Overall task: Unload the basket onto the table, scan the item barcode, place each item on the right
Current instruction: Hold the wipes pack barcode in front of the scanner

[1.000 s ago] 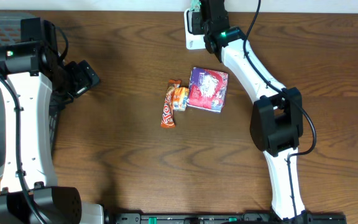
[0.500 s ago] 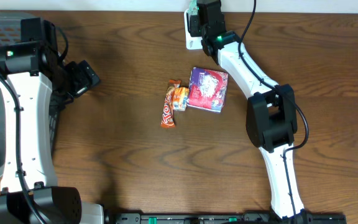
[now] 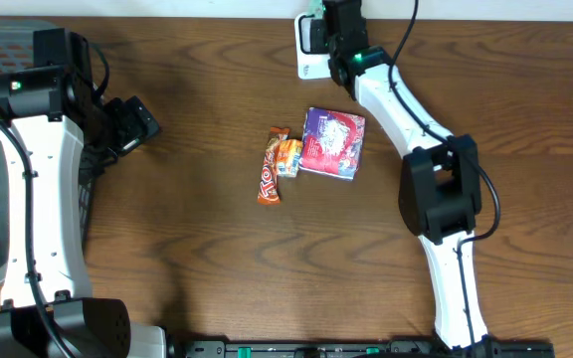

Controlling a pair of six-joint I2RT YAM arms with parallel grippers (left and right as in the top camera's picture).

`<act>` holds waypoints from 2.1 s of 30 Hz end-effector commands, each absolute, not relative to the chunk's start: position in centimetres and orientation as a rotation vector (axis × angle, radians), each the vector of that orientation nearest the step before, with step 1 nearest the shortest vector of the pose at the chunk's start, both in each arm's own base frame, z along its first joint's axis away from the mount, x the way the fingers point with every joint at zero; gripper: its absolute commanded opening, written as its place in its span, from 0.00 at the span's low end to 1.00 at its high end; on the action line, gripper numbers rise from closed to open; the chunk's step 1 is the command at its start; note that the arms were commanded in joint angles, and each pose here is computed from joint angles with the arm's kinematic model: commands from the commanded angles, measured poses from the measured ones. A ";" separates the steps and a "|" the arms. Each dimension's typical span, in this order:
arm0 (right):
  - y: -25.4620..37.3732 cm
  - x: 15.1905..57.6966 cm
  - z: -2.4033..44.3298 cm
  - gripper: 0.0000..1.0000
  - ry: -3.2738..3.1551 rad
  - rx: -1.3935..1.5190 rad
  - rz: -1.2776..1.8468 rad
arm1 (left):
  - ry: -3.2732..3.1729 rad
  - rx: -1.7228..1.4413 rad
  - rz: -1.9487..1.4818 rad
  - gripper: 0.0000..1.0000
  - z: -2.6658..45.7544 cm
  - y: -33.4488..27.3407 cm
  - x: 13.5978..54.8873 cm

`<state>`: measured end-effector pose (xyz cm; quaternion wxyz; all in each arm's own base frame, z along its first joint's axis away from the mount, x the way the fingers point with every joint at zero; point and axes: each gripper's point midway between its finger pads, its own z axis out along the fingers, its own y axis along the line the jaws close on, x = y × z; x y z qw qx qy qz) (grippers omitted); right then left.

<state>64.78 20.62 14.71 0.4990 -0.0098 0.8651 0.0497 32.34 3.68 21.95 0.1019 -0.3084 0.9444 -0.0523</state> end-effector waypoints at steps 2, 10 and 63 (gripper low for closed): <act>19.8 64.6 21.6 0.01 1.986 0.000 0.132 | 2.799 -0.921 -0.133 0.98 21.6 3.9 32.2; 21.1 64.6 13.0 0.01 2.130 -0.048 0.101 | 2.799 -0.921 -0.133 0.98 21.6 3.9 32.2; 18.1 65.8 19.9 0.01 2.016 0.046 0.267 | 2.799 -0.921 -0.133 0.98 21.6 3.9 32.2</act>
